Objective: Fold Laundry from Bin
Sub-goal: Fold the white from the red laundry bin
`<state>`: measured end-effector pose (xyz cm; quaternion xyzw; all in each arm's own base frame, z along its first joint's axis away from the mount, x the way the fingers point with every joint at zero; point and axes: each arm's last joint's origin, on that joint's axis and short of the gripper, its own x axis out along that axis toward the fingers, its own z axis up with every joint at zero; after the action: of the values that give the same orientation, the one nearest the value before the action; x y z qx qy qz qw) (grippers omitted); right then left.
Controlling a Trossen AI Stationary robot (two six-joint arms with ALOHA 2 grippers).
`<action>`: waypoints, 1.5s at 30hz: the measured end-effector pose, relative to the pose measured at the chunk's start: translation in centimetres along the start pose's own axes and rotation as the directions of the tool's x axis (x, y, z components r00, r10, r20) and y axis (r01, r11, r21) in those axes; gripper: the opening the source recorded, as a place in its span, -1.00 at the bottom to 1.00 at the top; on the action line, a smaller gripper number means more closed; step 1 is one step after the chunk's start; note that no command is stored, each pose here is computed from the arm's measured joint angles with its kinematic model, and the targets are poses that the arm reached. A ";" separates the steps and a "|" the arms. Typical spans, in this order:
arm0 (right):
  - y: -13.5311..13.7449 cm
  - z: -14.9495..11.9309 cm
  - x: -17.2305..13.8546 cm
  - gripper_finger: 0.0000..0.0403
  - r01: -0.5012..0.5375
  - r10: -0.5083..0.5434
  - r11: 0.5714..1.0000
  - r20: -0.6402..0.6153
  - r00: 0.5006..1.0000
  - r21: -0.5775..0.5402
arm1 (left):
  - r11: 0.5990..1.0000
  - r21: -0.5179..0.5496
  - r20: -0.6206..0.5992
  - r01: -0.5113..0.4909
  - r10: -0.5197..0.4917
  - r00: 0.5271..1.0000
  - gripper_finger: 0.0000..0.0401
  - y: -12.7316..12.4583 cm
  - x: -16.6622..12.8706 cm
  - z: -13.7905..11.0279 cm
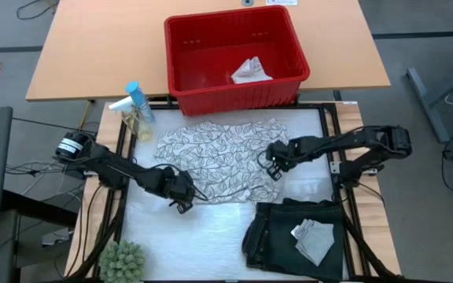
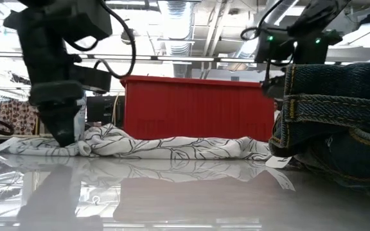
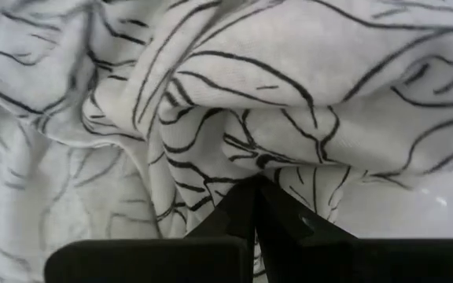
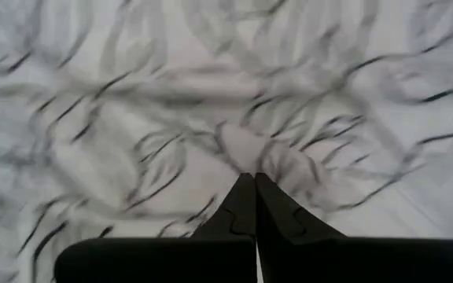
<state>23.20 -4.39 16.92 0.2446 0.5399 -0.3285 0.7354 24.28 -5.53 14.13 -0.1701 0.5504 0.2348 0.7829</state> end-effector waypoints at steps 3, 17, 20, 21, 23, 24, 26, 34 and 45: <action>-1.0 1.0 0.1 -0.91 0.007 -0.007 1.000 0.015 1.000 0.005 | 1.000 -0.021 -0.001 -0.004 0.004 1.000 -1.00 0.5 0.1 0.5; 5.5 1.2 -4.7 -0.90 -0.267 0.296 0.932 0.089 0.951 -0.244 | 0.947 -0.021 0.226 0.320 -0.307 0.925 -1.00 0.4 -8.6 1.4; 6.6 -0.1 -4.9 -0.90 -0.275 0.305 0.920 0.070 0.950 -0.278 | 0.940 0.088 0.249 0.329 -0.341 0.907 -1.00 -0.3 -9.6 0.4; 6.9 -0.4 -5.0 -0.90 -0.276 0.309 0.916 0.071 0.948 -0.290 | 0.937 0.126 0.249 0.325 -0.347 0.904 -1.00 -0.7 -9.7 0.0; 7.4 -0.9 -5.2 -0.89 -0.267 0.307 0.916 0.095 0.947 -0.300 | 0.925 0.218 0.224 0.312 -0.358 0.906 -1.00 -1.6 -9.6 -1.0; 7.5 -1.1 -5.2 -0.87 -0.251 0.292 0.922 0.107 0.950 -0.294 | 0.918 0.256 0.206 0.303 -0.358 0.911 -1.00 -2.1 -9.4 -1.4; 7.6 -1.3 -5.3 -0.81 -0.230 0.271 0.935 0.126 0.954 -0.269 | 0.909 0.304 0.166 0.286 -0.346 0.923 -0.99 -3.0 -8.6 -2.3; 7.8 -1.5 -5.3 -0.55 -0.234 0.273 0.938 0.127 0.954 -0.256 | 0.856 0.412 0.028 0.314 -0.356 0.934 -0.63 -5.8 -4.8 -3.3; 7.6 -1.3 -5.3 -0.49 -0.231 0.268 0.942 0.130 0.955 -0.244 | 0.919 0.363 0.160 0.155 -0.225 0.961 -0.12 -5.5 -3.7 -2.6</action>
<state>27.00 2.75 21.60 0.1986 0.4770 -0.1875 0.8354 24.22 -12.12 16.77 -0.0580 0.4830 0.0726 0.8707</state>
